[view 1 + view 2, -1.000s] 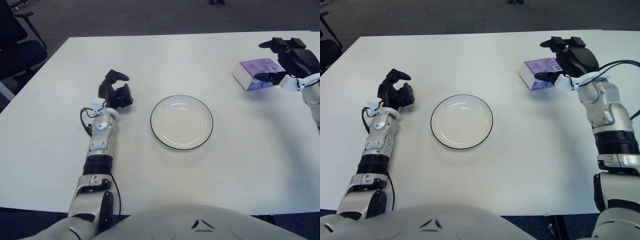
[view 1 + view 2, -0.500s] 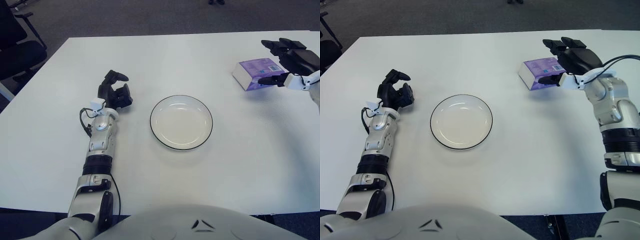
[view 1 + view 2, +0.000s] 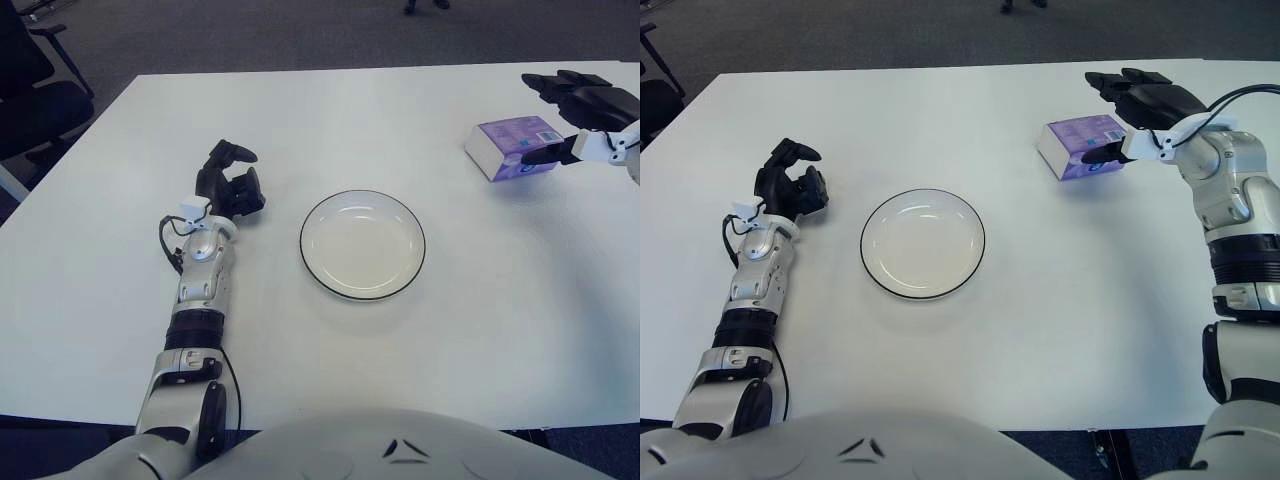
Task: Put the tissue paper into the plate.
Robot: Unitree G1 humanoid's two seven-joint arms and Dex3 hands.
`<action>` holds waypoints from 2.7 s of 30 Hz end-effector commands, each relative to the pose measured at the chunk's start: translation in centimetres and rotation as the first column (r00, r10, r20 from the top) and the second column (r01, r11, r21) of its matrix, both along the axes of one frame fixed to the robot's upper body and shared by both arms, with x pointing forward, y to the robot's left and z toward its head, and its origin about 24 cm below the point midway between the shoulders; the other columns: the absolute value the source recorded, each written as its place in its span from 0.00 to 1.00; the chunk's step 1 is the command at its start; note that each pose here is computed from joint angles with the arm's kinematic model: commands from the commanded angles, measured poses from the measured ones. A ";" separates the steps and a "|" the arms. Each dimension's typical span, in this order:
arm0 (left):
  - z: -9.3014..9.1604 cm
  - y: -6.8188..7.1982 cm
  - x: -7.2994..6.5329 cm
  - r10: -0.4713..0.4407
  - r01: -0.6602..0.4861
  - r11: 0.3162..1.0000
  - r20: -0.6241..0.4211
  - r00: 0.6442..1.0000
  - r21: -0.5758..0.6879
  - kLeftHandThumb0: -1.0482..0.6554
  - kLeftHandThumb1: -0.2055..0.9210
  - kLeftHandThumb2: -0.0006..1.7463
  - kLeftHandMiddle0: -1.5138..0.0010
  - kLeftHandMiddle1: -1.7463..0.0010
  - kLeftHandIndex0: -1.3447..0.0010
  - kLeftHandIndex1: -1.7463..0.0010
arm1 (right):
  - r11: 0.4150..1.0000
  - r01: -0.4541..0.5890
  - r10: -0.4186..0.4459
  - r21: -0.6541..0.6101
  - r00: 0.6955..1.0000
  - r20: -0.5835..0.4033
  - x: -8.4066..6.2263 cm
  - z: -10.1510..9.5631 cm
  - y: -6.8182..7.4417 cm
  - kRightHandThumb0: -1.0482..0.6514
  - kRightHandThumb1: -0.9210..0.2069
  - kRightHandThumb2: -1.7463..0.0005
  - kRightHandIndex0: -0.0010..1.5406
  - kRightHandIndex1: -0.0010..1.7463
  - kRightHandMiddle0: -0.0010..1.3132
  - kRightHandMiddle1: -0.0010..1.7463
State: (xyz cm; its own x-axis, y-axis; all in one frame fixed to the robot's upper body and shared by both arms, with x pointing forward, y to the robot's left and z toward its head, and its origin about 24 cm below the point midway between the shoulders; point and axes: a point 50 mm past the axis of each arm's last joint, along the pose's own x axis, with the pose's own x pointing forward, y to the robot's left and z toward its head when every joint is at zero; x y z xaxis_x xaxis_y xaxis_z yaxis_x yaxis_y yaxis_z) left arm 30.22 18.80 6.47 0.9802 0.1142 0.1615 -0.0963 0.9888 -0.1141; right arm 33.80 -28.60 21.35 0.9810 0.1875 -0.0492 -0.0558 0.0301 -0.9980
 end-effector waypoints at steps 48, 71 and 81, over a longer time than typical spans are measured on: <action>-8.5 -0.6 -5.4 0.039 -0.067 0.995 -0.311 0.950 -0.080 0.34 0.50 0.73 0.14 0.00 0.57 0.00 | 0.998 0.046 -0.041 0.044 0.992 -0.116 4.4 -4.6 0.2 0.01 0.09 0.88 0.00 0.00 0.00 0.00; -8.5 -0.7 -5.5 0.035 -0.061 0.995 -0.302 0.953 -0.078 0.34 0.49 0.74 0.14 0.00 0.56 0.00 | 0.998 0.000 0.004 0.059 0.997 -0.078 5.0 -2.7 1.3 0.05 0.12 0.89 0.00 0.00 0.00 0.00; -8.4 -0.8 -5.4 0.043 -0.073 0.993 -0.300 0.953 -0.089 0.34 0.48 0.74 0.14 0.00 0.56 0.00 | 0.999 -0.027 0.028 0.018 0.997 -0.078 5.2 -2.0 1.7 0.04 0.11 0.88 0.00 0.00 0.00 0.00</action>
